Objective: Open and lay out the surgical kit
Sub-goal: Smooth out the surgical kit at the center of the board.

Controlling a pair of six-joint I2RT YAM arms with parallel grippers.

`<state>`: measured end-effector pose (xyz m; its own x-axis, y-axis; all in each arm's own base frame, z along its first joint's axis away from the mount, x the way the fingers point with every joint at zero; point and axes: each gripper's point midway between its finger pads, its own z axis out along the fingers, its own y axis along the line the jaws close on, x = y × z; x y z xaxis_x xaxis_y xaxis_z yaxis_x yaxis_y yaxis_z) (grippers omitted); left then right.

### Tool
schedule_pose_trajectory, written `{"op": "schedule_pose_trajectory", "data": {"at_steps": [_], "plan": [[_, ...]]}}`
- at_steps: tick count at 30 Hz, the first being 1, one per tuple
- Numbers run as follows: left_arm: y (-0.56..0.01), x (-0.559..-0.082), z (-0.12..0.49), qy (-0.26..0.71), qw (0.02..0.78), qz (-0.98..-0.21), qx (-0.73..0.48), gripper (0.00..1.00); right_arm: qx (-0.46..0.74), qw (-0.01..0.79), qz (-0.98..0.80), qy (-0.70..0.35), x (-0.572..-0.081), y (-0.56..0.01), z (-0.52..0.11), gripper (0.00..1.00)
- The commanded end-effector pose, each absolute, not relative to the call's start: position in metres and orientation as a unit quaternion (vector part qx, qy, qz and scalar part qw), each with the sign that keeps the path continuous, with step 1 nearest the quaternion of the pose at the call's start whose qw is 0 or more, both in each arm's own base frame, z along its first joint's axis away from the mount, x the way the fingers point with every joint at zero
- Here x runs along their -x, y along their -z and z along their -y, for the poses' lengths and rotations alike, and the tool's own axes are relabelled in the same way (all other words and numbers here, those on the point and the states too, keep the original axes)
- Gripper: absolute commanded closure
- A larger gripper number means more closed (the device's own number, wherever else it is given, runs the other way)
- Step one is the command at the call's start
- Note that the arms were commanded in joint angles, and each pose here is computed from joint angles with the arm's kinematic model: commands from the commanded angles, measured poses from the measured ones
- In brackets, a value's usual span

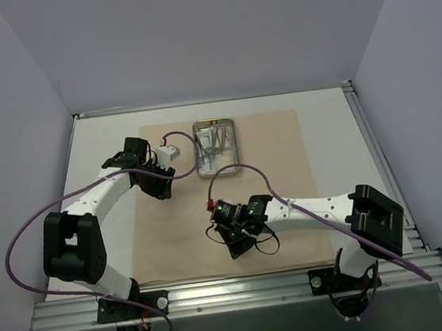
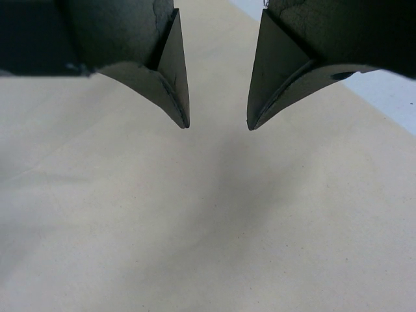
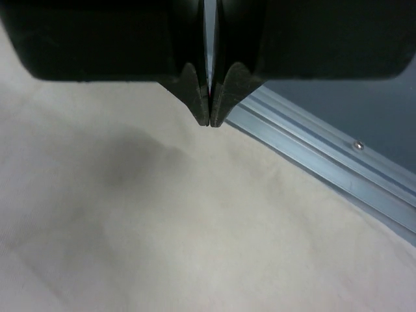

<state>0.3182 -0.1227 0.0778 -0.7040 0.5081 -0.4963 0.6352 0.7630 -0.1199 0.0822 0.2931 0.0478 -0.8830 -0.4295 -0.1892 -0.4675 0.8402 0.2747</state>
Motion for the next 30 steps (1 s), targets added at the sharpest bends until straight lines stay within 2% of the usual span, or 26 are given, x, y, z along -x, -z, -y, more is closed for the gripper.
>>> {"op": "schedule_pose_trajectory", "data": {"at_steps": [1,4,6,10,13,17,21,26,30], "plan": [[-0.077,-0.302,0.116,0.147,0.203,-0.911,-0.328,0.5,0.238,0.11,-0.955,-0.138,-0.111,-0.05,-0.3,1.0],[-0.064,-0.289,0.104,0.127,0.169,-0.921,-0.327,0.5,0.183,0.123,-0.967,-0.127,-0.137,-0.046,-0.287,1.0],[-0.052,-0.286,0.083,0.082,0.153,-0.932,-0.318,0.5,0.124,0.153,-0.974,-0.108,-0.173,-0.047,-0.264,1.0],[-0.035,-0.291,0.062,0.024,0.139,-0.94,-0.312,0.5,0.038,0.219,-0.964,-0.147,-0.243,-0.058,-0.243,1.0],[-0.017,-0.297,0.051,-0.007,0.122,-0.945,-0.305,0.51,-0.023,0.227,-0.962,-0.152,-0.281,-0.043,-0.213,1.0],[-0.002,-0.297,0.041,-0.026,0.108,-0.948,-0.299,0.51,-0.086,0.179,-0.974,-0.108,-0.281,0.006,-0.159,1.0],[0.0,-0.292,0.031,-0.028,0.105,-0.951,-0.289,0.51,-0.158,0.161,-0.97,-0.089,-0.274,0.025,-0.114,1.0],[0.002,-0.289,0.013,-0.023,0.101,-0.959,-0.265,0.51,-0.247,0.198,-0.945,-0.078,-0.284,0.013,-0.058,1.0],[-0.02,-0.293,0.035,0.039,0.141,-0.946,-0.288,0.51,-0.24,0.219,-0.943,-0.072,-0.301,-0.002,-0.044,1.0]]}}
